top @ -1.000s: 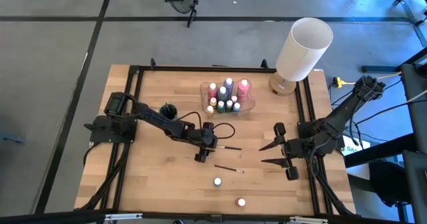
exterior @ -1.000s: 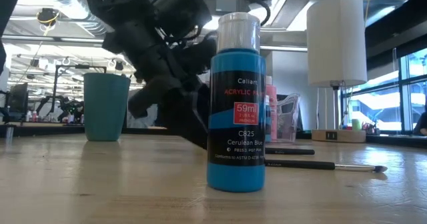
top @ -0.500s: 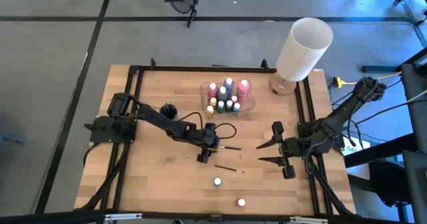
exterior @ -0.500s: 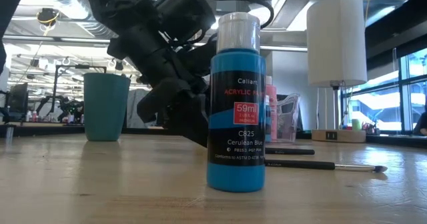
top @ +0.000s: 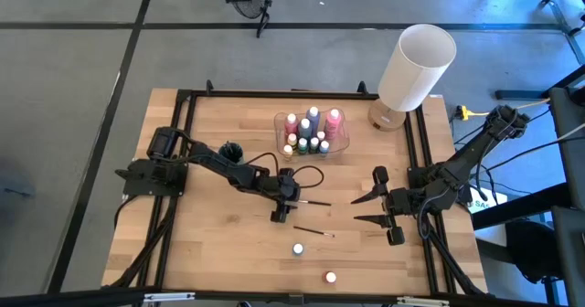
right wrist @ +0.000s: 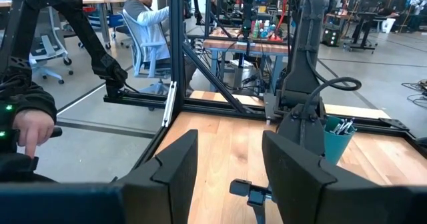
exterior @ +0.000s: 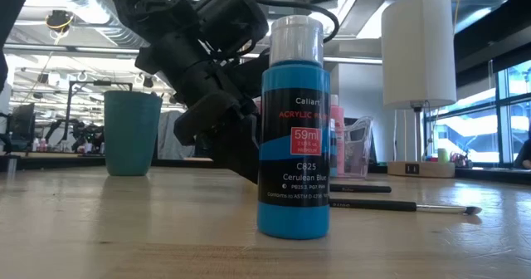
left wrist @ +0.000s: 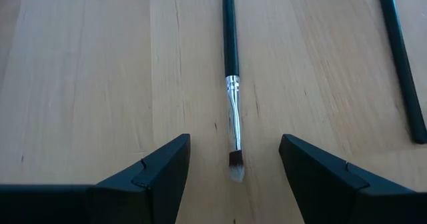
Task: Pick & Place Paint Supplies
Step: Put the black paint brush into the green cup
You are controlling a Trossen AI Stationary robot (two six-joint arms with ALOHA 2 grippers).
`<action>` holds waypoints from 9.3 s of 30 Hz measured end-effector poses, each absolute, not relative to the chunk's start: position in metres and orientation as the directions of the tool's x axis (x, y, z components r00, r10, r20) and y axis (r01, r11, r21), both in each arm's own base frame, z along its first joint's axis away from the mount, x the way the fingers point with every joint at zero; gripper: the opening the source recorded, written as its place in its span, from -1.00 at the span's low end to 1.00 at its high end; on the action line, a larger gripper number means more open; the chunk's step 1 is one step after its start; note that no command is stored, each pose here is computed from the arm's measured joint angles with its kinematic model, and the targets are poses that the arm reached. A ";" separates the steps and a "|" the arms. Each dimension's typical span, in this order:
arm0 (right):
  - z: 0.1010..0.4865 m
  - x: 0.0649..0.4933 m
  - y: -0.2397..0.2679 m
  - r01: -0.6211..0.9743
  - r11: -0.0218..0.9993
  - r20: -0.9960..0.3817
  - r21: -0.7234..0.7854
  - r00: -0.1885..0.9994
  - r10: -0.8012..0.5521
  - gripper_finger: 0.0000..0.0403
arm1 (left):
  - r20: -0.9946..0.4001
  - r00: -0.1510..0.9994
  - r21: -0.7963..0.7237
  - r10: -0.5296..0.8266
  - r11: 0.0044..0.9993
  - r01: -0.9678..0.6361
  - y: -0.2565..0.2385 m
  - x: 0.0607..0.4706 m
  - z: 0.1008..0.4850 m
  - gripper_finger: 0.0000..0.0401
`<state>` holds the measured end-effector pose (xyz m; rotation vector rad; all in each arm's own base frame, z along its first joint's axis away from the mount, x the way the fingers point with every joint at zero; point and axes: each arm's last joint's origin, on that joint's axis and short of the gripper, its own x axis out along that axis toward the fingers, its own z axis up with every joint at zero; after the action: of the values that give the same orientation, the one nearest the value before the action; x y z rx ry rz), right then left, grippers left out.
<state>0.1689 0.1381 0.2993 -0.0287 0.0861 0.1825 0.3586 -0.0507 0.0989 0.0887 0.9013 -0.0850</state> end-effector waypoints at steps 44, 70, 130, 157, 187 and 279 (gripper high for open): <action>0.299 0.168 0.140 -0.239 0.971 -0.091 -0.015 0.967 0.237 -0.16 | -0.792 0.609 0.020 -0.048 0.994 0.104 -0.050 0.358 0.098 0.16; 0.302 0.169 0.140 -0.242 0.970 -0.066 -0.001 0.968 0.241 -0.16 | -0.808 0.585 -0.023 -0.074 0.995 0.094 -0.046 0.356 0.098 -0.14; 0.303 0.169 0.140 -0.242 0.970 -0.061 0.002 0.968 0.242 -0.16 | -0.813 0.582 0.047 -0.014 0.995 0.090 -0.055 0.351 0.116 -0.99; 0.303 0.169 0.140 -0.242 0.970 -0.062 0.004 0.968 0.242 -0.16 | -0.743 0.354 0.647 0.568 0.746 0.159 -0.114 0.300 0.250 -0.99; 0.302 0.175 0.127 -0.042 0.997 -0.063 -0.069 0.997 0.037 -0.16 | -0.379 0.379 0.721 0.845 0.012 0.693 -0.066 0.216 0.349 -0.99; 0.297 0.205 0.089 0.165 0.982 -0.073 0.092 0.985 -0.158 -0.16 | -0.477 0.329 0.651 0.815 0.076 0.755 -0.014 0.108 0.302 -0.99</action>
<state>0.2047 0.0892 0.2974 0.0979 0.0660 -0.1624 0.1081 -0.0136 0.3025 1.6773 1.4289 0.0825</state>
